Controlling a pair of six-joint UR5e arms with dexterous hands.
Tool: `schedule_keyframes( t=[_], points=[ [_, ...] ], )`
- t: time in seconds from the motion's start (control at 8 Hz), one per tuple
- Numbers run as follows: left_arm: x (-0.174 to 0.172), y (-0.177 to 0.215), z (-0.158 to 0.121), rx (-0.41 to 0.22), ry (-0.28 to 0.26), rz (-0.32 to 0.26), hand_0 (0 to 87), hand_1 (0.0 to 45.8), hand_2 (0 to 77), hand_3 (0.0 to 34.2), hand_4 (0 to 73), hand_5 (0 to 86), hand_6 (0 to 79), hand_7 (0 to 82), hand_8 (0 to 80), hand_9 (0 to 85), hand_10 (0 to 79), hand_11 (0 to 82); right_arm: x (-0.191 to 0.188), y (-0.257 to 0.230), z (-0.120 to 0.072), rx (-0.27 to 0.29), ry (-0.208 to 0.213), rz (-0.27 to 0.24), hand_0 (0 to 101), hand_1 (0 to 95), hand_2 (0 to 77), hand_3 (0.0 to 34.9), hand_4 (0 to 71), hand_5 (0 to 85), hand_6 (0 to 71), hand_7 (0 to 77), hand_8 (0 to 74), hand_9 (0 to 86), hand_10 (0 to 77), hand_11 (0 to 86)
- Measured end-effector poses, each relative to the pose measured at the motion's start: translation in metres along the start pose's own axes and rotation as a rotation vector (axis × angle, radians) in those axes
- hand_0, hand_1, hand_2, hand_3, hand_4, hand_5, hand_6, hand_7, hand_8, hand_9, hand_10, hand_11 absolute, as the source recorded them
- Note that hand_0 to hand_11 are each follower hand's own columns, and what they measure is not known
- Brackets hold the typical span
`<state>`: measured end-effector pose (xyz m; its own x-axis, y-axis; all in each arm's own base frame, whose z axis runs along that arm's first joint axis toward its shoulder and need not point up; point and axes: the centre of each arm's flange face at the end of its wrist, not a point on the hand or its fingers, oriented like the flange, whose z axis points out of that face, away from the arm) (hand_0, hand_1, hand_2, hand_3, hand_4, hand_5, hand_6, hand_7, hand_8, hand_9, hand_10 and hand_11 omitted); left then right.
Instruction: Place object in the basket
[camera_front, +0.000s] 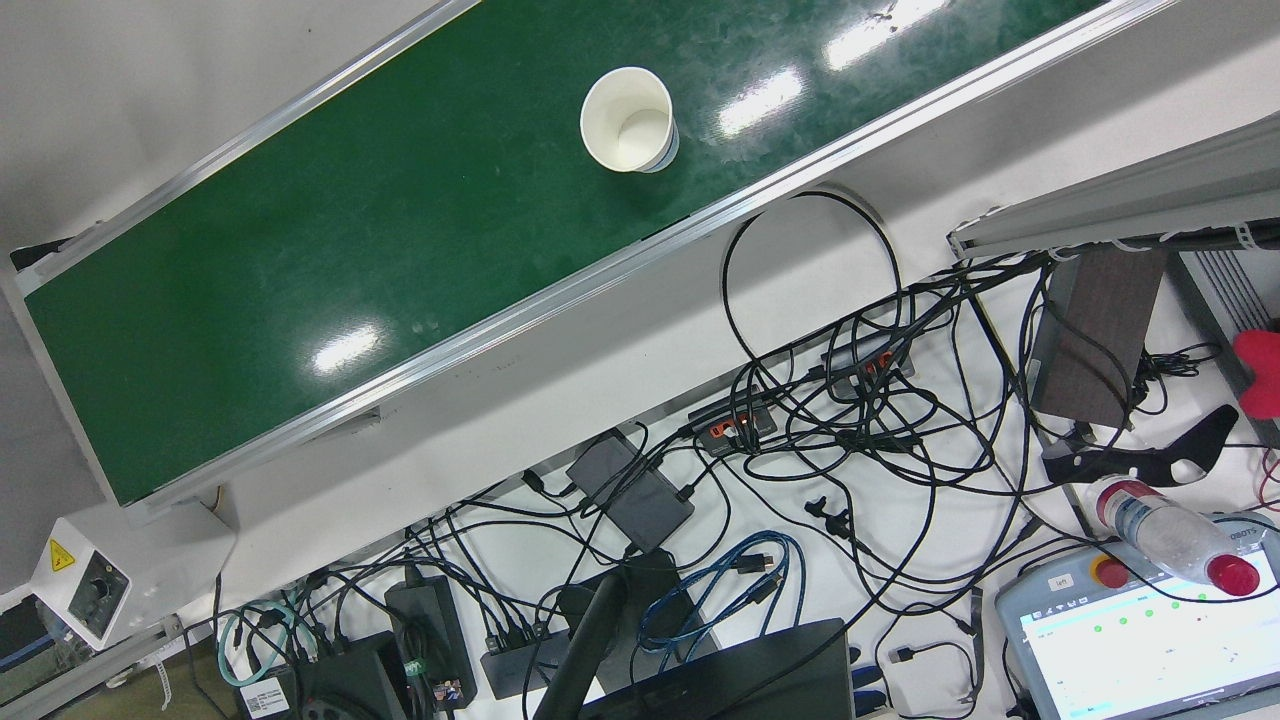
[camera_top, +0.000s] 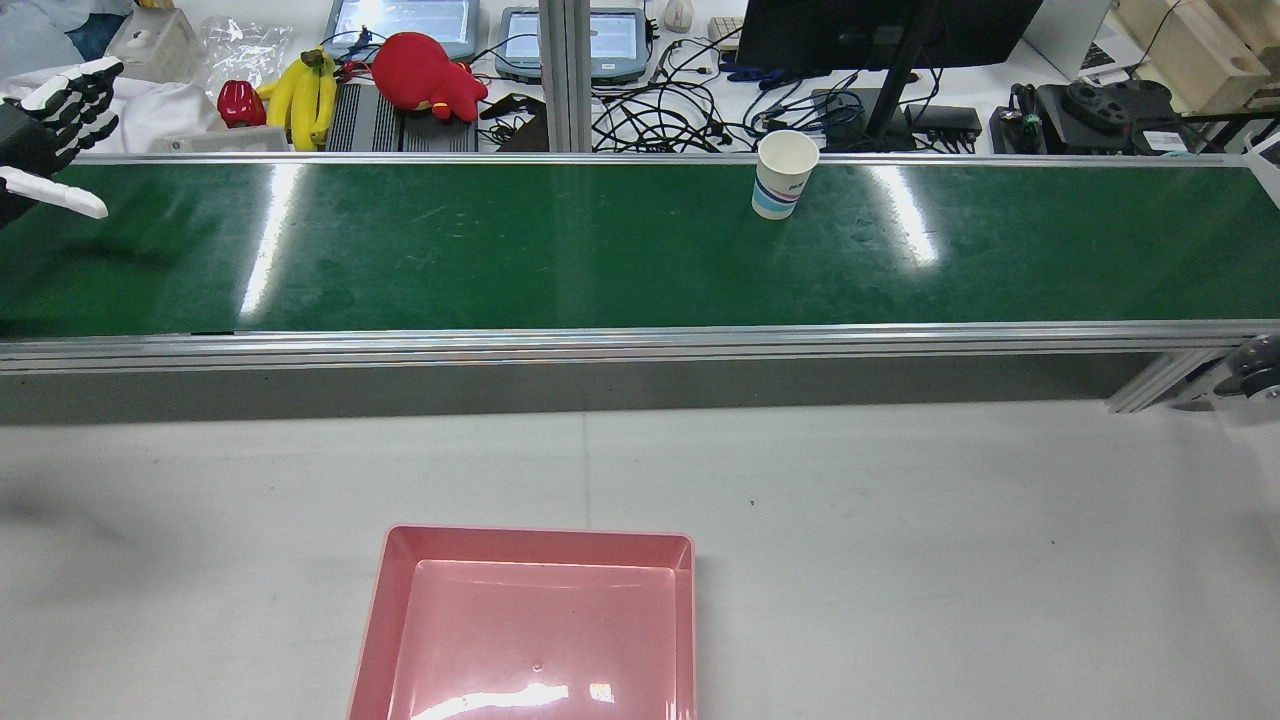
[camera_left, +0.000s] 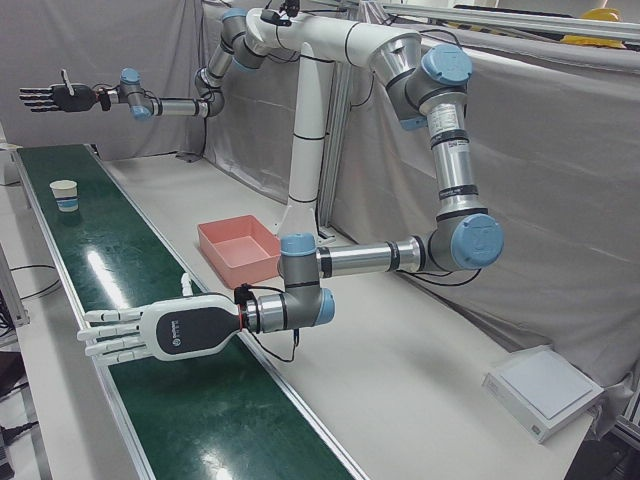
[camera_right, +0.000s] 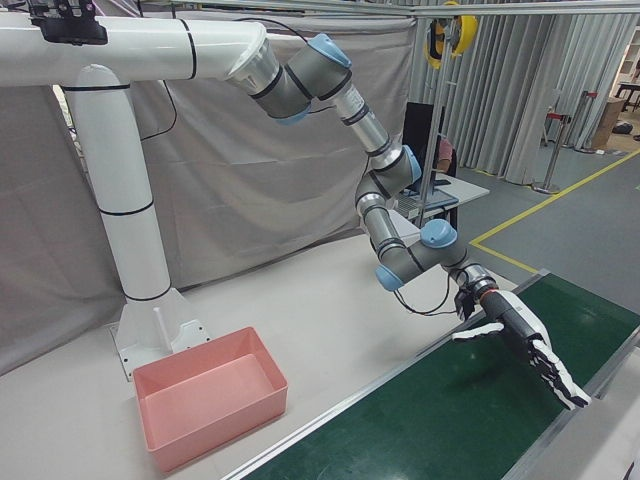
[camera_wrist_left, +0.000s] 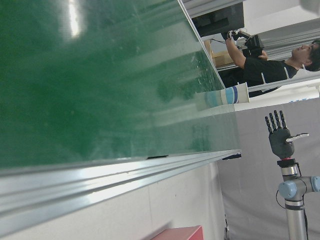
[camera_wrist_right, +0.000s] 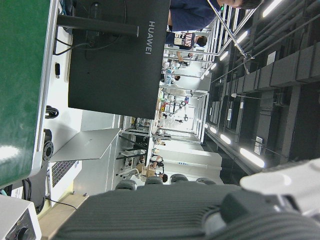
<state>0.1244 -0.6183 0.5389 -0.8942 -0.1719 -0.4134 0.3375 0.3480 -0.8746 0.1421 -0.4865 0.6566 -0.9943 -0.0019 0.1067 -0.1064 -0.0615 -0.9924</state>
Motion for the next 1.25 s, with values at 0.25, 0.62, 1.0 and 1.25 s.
schedule_keyframes(
  t=[0.25,0.62,1.0,1.25],
  points=[
    [-0.0003,-0.0001,-0.0003,0.0,-0.001,-0.001,54.5,9.8,0.5,2.8,1.1,14.2,0.5,0.5,0.0,0.5,2.2,4.9,0.0,0.0,0.0,0.0,0.0,0.0,0,0.0,0.5,0.0,0.0,0.0,0.0,0.5,0.0,0.0,0.0,0.0],
    [0.0004,-0.0005,-0.0007,0.0,-0.001,-0.011,54.5,9.8,0.5,2.7,1.1,14.2,0.5,0.5,0.0,0.5,2.2,3.8,0.0,0.0,0.0,0.0,0.0,0.0,0,0.0,0.5,0.0,0.0,0.0,0.0,0.5,0.0,0.0,0.0,0.0],
    [0.0013,-0.0031,-0.0024,0.005,0.0,-0.011,54.7,8.7,0.5,2.7,1.1,13.1,0.5,0.5,0.0,0.5,2.2,3.8,0.0,0.0,0.0,0.0,0.0,0.0,0,0.0,0.5,0.0,0.0,0.0,0.0,0.5,0.0,0.0,0.0,0.0],
    [-0.001,-0.0046,-0.0044,0.008,-0.004,-0.01,54.6,8.7,0.5,3.0,0.5,13.1,0.5,0.5,0.0,0.5,2.2,4.9,0.0,0.0,0.0,0.0,0.0,0.0,0,0.0,0.5,0.0,0.0,0.0,0.0,0.5,0.0,0.0,0.0,0.0]
  ],
)
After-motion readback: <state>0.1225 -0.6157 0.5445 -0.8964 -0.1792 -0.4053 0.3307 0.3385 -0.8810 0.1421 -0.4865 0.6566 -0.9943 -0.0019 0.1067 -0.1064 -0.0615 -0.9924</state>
